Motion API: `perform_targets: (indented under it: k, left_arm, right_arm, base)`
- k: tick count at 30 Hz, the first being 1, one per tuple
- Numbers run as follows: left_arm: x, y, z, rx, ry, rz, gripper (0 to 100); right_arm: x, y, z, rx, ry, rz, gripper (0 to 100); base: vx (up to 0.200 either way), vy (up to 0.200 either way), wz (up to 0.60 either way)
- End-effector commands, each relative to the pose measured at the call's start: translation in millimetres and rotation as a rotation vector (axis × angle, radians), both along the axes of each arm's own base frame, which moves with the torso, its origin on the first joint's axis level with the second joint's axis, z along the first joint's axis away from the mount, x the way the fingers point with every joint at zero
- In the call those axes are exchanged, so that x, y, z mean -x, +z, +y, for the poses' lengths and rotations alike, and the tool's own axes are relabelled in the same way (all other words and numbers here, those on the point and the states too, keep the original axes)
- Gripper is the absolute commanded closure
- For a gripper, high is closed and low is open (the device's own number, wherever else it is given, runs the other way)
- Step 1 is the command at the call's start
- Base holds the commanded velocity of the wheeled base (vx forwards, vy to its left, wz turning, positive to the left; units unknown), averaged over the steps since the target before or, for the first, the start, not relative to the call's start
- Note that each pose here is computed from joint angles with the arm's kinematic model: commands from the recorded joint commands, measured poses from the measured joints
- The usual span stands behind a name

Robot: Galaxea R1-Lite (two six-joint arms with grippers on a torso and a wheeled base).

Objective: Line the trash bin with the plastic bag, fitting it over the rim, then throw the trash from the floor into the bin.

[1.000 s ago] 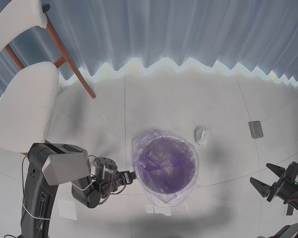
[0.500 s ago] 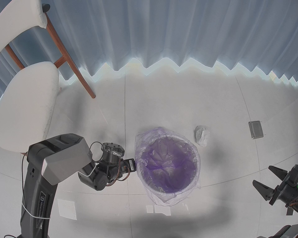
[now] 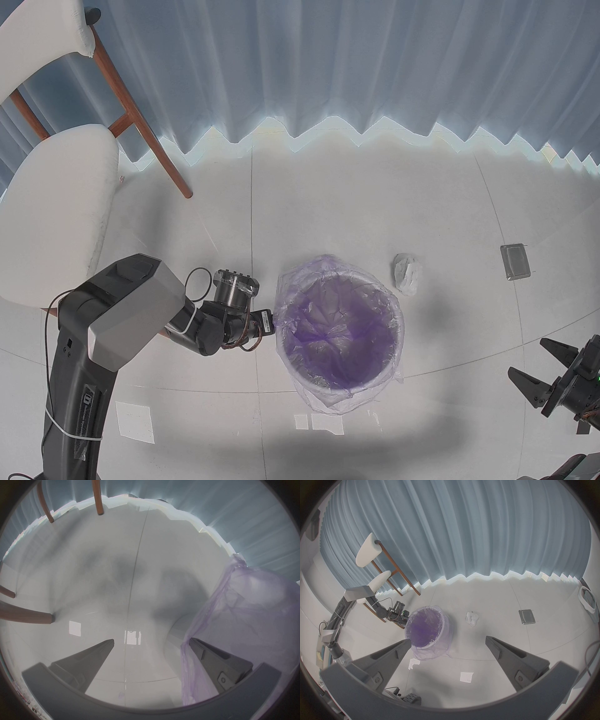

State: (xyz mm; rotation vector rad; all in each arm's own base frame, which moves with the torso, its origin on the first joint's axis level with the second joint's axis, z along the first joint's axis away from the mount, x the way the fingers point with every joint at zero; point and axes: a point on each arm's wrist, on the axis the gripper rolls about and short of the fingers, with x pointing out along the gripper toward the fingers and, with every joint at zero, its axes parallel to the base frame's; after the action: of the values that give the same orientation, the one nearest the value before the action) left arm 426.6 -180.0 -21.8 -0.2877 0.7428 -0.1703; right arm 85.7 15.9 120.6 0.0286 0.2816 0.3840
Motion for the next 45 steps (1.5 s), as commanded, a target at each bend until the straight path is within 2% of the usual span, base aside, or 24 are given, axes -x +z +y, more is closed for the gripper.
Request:
perform_targets:
  k: [1, 11, 17, 21, 23, 26, 31, 32, 33, 39, 45]
  left_arm:
    - [-12.0, 6.1, 3.6, -0.006, 0.019, 0.010, 0]
    - [-27.0, 1.0, -0.9, -0.044, 0.023, 0.105, 0]
    - [-23.9, 1.3, -3.7, -0.057, 0.019, 0.138, 0]
    - [-21.2, 3.2, 3.2, -0.066, 0.035, 0.147, 0]
    - [-14.0, 12.6, 13.9, -0.073, 0.049, 0.160, 0]
    - [-4.7, 24.8, 18.2, -0.067, 0.056, 0.165, 0]
    - [20.1, 49.6, 26.1, -0.054, 0.066, 0.179, 0]
    - [38.4, 58.2, 30.2, -0.058, 0.056, 0.199, 0]
    - [48.1, 60.8, 32.6, -0.064, 0.051, 0.210, 0]
    - [87.7, 66.0, 45.8, -0.085, 0.049, 0.261, 0]
    - [113.6, 73.2, 55.7, -0.043, 0.050, 0.152, 0]
  right_arm:
    - [1.7, -4.8, -0.2, 0.002, 0.001, 0.022, 0]
    - [2.6, -6.2, -0.3, 0.004, -0.001, 0.036, 0]
    - [3.4, -7.0, -1.2, 0.004, -0.010, 0.044, 0]
    - [5.7, -8.2, -1.7, 0.006, -0.013, 0.054, 0]
    - [9.0, -10.3, -2.0, 0.010, -0.013, 0.072, 0]
    - [10.6, -11.0, -2.2, 0.005, -0.018, 0.083, 0]
    - [6.8, -9.8, -2.6, -0.071, -0.082, 0.128, 0]
    - [2.7, -6.3, -2.2, -0.137, -0.109, 0.157, 0]
    - [0.0, -4.7, -2.0, -0.166, -0.124, 0.178, 0]
    - [-18.3, 1.6, 0.6, -0.230, -0.165, 0.295, 0]
    - [-41.1, -1.0, 3.7, -0.258, -0.188, 0.387, 0]
  base:
    - [0.000, 0.000, 0.00]
    - [0.000, 0.000, 0.00]
    - [0.000, 0.000, 0.00]
    - [0.000, 0.000, 0.00]
    - [0.000, 0.000, 0.00]
    - [0.000, 0.000, 0.00]
    - [0.000, 0.000, 0.00]
    - [0.000, 0.000, 0.00]
    - [0.000, 0.000, 0.00]
    - [0.000, 0.000, 0.00]
    - [0.000, 0.000, 0.00]
